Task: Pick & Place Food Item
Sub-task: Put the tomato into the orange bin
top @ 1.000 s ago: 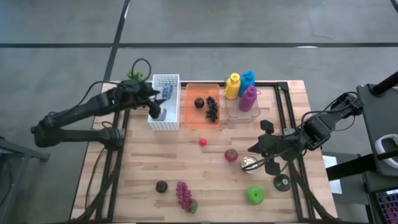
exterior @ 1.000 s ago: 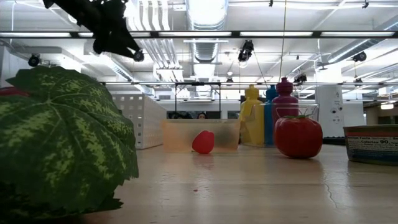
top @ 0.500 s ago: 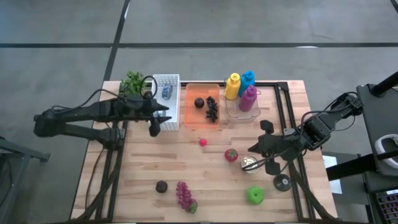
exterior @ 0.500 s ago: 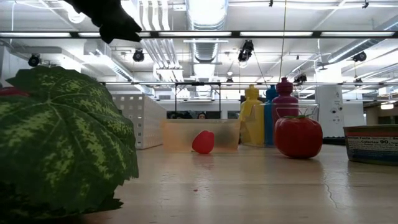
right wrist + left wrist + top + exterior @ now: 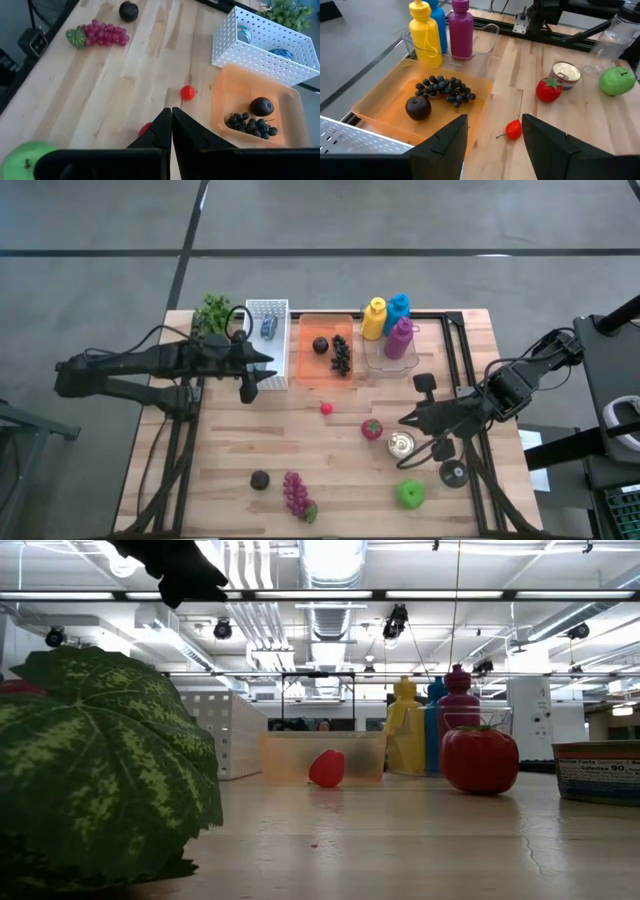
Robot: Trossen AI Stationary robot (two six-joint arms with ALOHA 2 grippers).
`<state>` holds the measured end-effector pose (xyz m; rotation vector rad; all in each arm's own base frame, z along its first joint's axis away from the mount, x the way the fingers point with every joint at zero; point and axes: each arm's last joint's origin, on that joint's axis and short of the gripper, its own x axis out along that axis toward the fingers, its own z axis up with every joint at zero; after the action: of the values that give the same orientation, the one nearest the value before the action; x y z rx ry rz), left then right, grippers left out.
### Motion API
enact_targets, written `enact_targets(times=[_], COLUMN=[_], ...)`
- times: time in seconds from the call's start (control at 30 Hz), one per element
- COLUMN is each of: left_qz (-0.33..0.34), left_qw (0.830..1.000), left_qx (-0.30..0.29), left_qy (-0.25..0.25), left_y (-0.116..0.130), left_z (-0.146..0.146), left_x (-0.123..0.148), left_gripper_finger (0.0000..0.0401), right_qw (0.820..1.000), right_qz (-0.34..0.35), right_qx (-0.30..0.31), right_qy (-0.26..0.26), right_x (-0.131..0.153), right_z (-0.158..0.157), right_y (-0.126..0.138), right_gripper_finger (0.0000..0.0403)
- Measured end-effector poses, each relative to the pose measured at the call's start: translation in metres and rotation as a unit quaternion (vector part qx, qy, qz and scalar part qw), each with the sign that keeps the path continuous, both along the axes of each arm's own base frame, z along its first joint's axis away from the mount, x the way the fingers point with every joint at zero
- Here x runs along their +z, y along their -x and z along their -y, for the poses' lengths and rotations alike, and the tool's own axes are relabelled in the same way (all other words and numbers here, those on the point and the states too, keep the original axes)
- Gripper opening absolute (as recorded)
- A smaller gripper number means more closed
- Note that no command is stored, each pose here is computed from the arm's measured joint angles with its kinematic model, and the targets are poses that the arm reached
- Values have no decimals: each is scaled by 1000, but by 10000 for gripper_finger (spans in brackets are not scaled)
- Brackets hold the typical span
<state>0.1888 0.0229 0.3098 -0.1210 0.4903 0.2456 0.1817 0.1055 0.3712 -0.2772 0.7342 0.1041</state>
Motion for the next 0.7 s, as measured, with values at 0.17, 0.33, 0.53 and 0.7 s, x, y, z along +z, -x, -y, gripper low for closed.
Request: enact_targets(times=[0.17, 0.33, 0.53, 0.7], left_qz=[0, 0, 12, 35], left_qw=[1000, 997, 989, 983], left_qx=[-25, -76, -147, -179], left_qy=[0, 3, 10, 20], left_y=[-1, -1, 1, 4], left_z=[9, 29, 57, 77], left_x=[0, 0, 2, 6], left_gripper_finger=[180, 174, 169, 170], right_qw=[997, 994, 986, 980], right_qz=[13, 24, 9, -17], right_qx=[-40, -63, -117, -157], right_qy=[-57, -84, -119, -123], right_x=[1, 1, -7, -20], right_z=[-2, -5, -5, -6], right_y=[-3, -10, -21, -34], right_gripper_finger=[8, 8, 8, 8])
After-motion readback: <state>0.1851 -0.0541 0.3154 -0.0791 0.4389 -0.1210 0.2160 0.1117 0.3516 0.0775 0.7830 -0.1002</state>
